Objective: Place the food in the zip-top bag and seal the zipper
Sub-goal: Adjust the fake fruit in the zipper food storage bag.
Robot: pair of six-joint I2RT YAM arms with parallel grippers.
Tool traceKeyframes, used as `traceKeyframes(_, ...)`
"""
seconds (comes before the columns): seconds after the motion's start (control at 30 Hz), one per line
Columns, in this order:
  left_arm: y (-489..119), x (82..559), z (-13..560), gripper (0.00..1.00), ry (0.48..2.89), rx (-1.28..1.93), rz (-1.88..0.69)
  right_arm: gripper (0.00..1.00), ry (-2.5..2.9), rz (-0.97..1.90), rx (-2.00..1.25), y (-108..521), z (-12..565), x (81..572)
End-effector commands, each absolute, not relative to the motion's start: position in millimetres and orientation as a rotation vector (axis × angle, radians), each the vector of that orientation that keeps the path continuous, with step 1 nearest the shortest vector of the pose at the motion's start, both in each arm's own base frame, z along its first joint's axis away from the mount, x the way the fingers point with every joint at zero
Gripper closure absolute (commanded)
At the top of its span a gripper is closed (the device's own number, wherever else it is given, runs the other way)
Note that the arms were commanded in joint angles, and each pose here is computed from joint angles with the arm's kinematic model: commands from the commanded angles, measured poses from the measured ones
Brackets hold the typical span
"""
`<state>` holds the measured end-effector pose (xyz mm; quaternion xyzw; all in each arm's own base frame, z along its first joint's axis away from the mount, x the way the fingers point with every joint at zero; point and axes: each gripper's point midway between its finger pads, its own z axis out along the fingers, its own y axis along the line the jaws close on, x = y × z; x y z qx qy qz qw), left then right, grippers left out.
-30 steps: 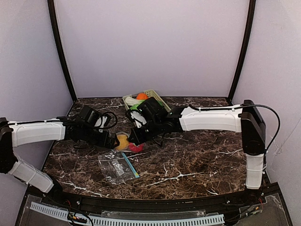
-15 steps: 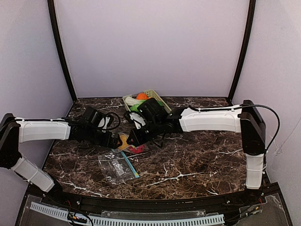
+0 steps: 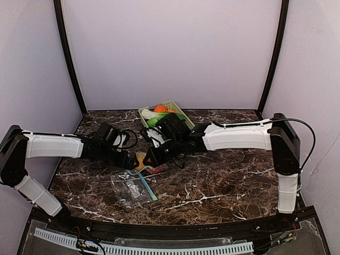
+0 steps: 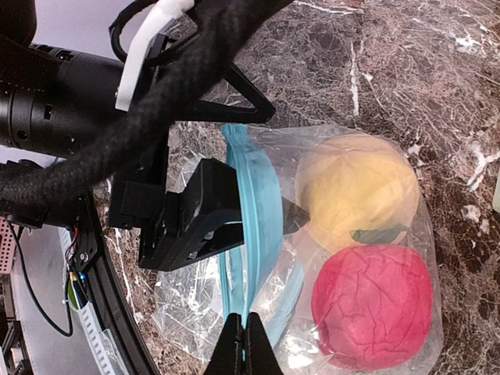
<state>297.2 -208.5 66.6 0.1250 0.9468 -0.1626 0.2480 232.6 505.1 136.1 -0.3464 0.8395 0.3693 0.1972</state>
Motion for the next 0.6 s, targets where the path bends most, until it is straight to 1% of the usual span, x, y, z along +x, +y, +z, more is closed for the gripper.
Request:
traceKeyframes(0.0, -201.0, 294.8, 57.3, 0.01, 2.603, 0.317, -0.392, 1.0, 2.294, 1.103, -0.959, 509.6, 157.7, 227.0)
traceKeyframes(0.13, -206.6, 296.0, 74.8, 0.01, 2.555, 0.33, -0.444, 1.0, 2.343, 1.026, -0.874, 498.5, 149.9, 238.1)
traceKeyframes(0.33, -221.3, 283.0, 133.0, 0.01, 2.417, 0.389, -0.636, 1.0, 2.405, 0.994, -0.766, 474.7, 140.8, 255.6)
traceKeyframes(0.43, -219.6, 273.2, 141.3, 0.01, 2.412, 0.404, -0.666, 1.0, 2.393, 1.006, -0.771, 470.5, 143.6, 256.8)
traceKeyframes(0.57, -214.7, 264.3, 137.3, 0.01, 2.445, 0.408, -0.659, 1.0, 2.368, 1.039, -0.783, 469.7, 149.5, 255.8)
